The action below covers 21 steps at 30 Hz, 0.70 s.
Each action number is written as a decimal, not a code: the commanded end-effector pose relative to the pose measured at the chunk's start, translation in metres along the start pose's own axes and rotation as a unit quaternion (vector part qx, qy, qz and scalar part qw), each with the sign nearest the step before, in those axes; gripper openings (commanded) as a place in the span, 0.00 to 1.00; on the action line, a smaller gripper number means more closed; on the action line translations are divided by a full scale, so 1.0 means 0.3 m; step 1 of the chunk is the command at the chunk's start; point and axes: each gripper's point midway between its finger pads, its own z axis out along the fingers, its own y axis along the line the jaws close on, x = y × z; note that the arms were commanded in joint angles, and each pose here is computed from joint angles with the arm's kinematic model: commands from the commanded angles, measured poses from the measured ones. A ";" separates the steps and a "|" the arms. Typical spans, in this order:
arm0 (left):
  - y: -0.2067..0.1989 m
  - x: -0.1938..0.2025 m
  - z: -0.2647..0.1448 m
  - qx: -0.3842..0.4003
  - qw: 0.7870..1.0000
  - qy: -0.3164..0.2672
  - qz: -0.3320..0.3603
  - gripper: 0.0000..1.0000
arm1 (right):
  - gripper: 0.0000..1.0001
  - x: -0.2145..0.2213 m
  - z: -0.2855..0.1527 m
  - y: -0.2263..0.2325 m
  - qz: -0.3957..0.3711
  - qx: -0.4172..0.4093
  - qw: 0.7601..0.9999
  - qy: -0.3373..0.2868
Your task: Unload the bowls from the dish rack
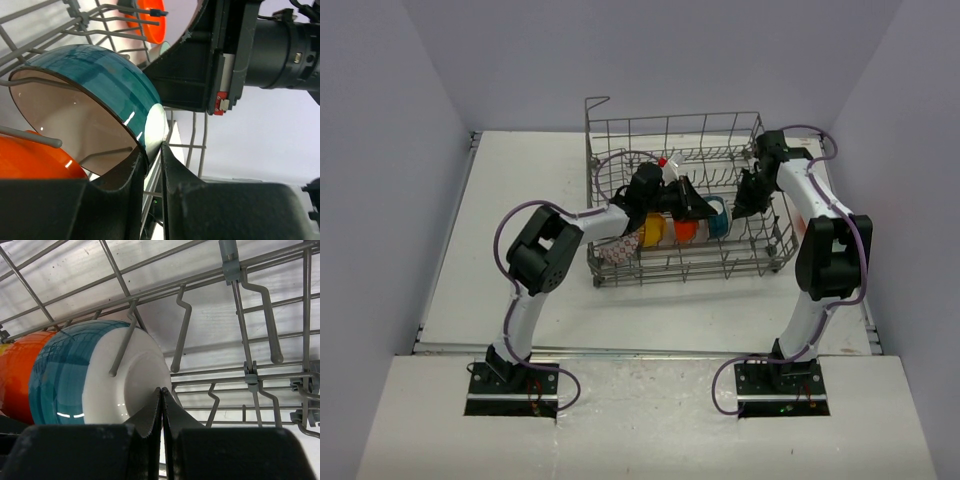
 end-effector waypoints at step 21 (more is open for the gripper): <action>-0.255 -0.018 -0.041 0.170 0.975 0.012 0.140 0.00 | 0.00 -0.007 -0.078 0.102 -0.011 -0.055 0.998 -0.016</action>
